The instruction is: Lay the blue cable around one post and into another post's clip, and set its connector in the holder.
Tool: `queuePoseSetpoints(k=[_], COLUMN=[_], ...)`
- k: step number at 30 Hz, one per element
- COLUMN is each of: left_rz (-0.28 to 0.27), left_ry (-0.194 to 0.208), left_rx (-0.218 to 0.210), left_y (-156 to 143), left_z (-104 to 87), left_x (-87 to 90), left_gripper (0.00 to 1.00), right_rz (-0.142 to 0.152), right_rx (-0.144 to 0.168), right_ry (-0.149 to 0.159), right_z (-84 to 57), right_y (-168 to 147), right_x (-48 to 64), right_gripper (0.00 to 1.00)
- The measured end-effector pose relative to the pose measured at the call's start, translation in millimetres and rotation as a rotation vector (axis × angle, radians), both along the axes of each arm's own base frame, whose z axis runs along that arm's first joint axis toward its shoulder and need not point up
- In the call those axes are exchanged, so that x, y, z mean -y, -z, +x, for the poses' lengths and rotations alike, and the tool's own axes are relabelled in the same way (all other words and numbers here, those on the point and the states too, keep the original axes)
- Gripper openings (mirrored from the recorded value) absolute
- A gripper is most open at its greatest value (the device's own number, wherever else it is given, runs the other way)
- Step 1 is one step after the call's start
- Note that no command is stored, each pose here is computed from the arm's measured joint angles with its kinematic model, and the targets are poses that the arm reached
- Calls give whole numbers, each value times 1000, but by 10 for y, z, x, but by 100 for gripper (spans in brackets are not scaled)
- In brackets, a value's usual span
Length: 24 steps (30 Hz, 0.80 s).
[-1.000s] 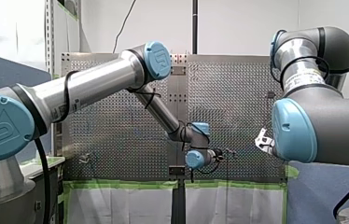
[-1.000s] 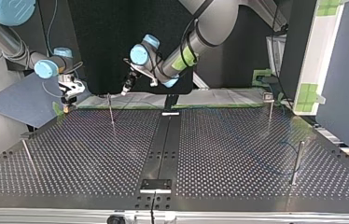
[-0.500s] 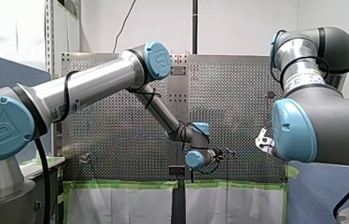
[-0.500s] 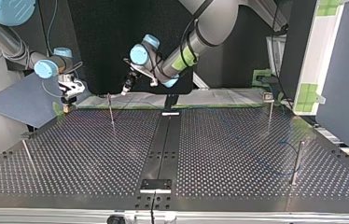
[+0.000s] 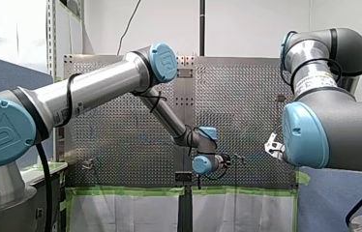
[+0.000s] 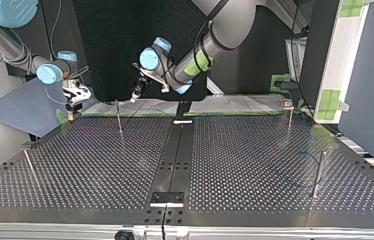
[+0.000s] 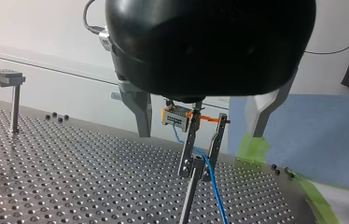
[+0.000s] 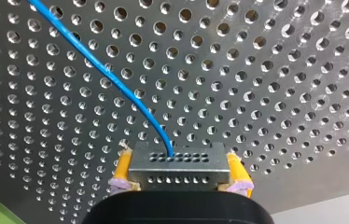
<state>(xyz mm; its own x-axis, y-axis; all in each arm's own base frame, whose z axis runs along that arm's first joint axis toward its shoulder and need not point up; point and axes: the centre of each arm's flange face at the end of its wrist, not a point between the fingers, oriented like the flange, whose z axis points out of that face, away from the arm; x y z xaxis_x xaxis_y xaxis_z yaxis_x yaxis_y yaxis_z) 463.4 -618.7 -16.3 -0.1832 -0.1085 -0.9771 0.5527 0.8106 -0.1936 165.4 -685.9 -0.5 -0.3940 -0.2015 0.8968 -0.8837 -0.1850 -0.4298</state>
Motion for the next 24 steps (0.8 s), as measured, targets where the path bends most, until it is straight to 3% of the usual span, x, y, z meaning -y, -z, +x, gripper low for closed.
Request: queuePoseSetpoints(k=[7, 14, 24], left_rz=[15, 70, 22], left_ry=[2, 14, -62], left_rx=[-11, -14, 49], left_y=[20, -96, -550], left_z=[-46, -233, -376], left_x=[-4, -35, -155], left_gripper=[99, 99, 99], right_rz=[0, 2, 1], right_rx=[0, 2, 21], right_ry=[-1, -4, -23], right_z=[6, 4, 4], right_y=[1, 3, -4], right_x=[-2, -3, 2], right_gripper=[0, 0, 0])
